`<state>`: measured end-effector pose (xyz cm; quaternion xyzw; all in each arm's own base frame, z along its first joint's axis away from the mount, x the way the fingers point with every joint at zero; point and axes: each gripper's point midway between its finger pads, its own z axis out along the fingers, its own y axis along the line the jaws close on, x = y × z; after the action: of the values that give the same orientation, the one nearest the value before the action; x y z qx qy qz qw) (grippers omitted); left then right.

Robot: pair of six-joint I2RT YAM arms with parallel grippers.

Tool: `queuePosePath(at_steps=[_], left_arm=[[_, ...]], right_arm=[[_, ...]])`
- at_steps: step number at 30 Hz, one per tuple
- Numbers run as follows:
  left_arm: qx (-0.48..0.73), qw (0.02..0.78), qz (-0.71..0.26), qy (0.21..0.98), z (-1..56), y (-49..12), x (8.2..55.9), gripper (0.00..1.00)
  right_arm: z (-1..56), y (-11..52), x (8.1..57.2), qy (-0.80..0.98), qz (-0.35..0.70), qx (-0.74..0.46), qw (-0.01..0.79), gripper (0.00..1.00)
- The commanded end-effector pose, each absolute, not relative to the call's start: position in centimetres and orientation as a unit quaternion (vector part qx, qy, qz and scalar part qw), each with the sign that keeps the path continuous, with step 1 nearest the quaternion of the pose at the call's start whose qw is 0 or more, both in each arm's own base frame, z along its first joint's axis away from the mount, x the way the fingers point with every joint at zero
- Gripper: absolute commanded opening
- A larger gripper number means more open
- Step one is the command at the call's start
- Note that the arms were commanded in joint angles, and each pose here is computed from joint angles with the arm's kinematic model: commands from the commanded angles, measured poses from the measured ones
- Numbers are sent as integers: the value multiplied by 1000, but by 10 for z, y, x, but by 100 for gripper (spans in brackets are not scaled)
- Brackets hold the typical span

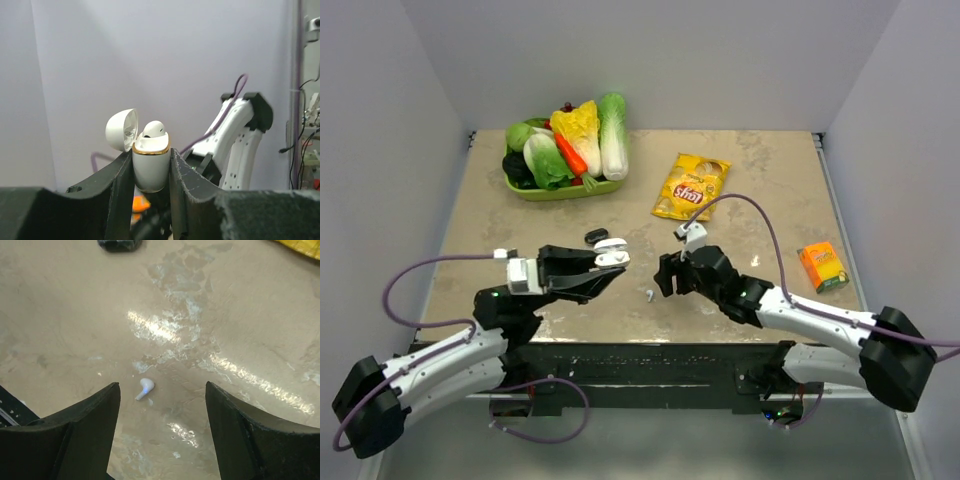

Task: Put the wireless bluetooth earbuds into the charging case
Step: Pick up the left earbud from the center of the board.

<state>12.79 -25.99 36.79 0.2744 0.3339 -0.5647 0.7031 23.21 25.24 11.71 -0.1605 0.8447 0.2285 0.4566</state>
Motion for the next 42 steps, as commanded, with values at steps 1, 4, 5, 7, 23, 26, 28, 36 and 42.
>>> queuePosePath(at_steps=[1,4,5,7,23,26,28,36,42], left_arm=[[269,792,-542,76,470,-192,51,0],[260,800,-534,79,466,-185,50,0],[254,804,-530,84,463,-182,52,0],[253,805,-529,91,459,-182,53,0],[246,807,-520,136,427,-183,64,0],[239,806,-524,136,423,-180,64,0],[235,806,-526,133,421,-178,63,0],[232,802,-532,137,417,-177,62,0],[229,802,-535,138,415,-176,62,0]], right_arm=[[114,275,236,847,253,-158,440,71],[95,284,235,859,249,-165,415,70],[95,289,235,862,249,-165,410,70],[87,293,235,869,243,-163,398,68],[39,300,233,910,207,-115,341,51],[35,303,230,912,208,-116,335,51],[31,303,230,914,203,-114,333,51],[23,304,226,920,194,-113,322,47],[13,304,219,924,184,-117,314,42]])
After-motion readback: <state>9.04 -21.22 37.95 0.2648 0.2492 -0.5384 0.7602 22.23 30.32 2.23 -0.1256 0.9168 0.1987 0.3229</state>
